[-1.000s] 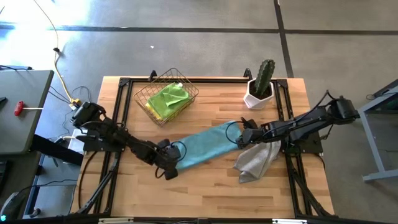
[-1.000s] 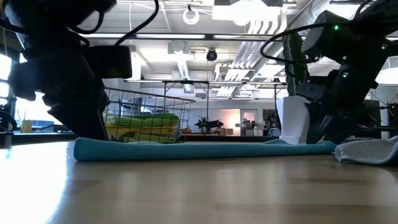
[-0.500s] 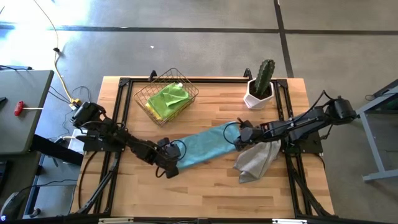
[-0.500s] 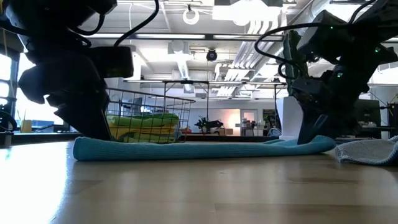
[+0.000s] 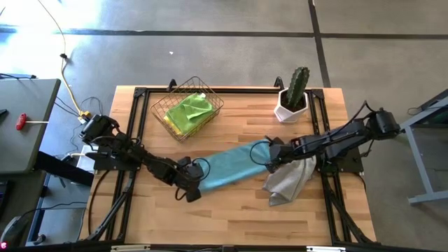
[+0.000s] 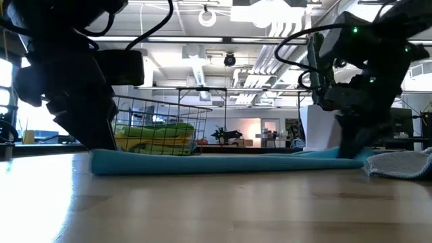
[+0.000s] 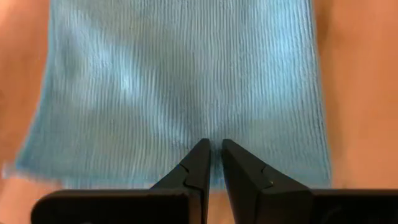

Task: Fold microfiber towels
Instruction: Fold the light blue microfiber towel

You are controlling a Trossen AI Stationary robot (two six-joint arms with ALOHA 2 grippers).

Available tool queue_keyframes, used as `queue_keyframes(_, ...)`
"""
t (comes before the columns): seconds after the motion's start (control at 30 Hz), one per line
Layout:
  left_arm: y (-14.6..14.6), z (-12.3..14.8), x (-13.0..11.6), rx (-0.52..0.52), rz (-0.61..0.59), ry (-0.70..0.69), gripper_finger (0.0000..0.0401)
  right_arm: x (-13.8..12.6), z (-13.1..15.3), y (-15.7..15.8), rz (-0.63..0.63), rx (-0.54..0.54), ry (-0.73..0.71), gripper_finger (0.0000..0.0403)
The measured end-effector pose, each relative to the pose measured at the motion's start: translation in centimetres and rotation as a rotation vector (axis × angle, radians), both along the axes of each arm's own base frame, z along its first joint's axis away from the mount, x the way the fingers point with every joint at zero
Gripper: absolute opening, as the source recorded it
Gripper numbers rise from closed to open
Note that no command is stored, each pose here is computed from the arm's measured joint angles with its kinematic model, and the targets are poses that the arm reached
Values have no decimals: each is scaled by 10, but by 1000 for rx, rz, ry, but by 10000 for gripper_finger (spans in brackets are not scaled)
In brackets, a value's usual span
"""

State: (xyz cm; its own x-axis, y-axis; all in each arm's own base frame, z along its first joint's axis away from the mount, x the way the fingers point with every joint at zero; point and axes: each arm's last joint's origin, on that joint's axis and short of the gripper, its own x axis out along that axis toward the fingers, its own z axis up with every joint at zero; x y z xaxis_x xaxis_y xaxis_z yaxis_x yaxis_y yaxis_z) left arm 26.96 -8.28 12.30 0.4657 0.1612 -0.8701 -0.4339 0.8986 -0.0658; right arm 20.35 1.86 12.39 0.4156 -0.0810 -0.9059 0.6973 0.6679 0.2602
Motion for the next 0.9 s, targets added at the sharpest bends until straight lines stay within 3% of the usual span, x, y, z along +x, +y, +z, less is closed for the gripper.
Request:
queue_keyframes(0.13,-5,7,6,-67,-32,-8,32,-1,23,-2,31,-68,221,3)
queue_keyframes(0.3,-14,15,11,-70,-82,-34,32,8,66,-3,4,-146,314,3)
queue_keyframes(0.47,-24,20,12,-68,-137,-47,32,25,97,2,-35,-135,247,1)
queue_keyframes(0.6,-31,25,13,-79,-187,-43,32,51,103,12,4,-145,242,1)
queue_keyframes(0.9,-36,27,5,-27,-250,72,32,129,85,43,221,-168,319,0)
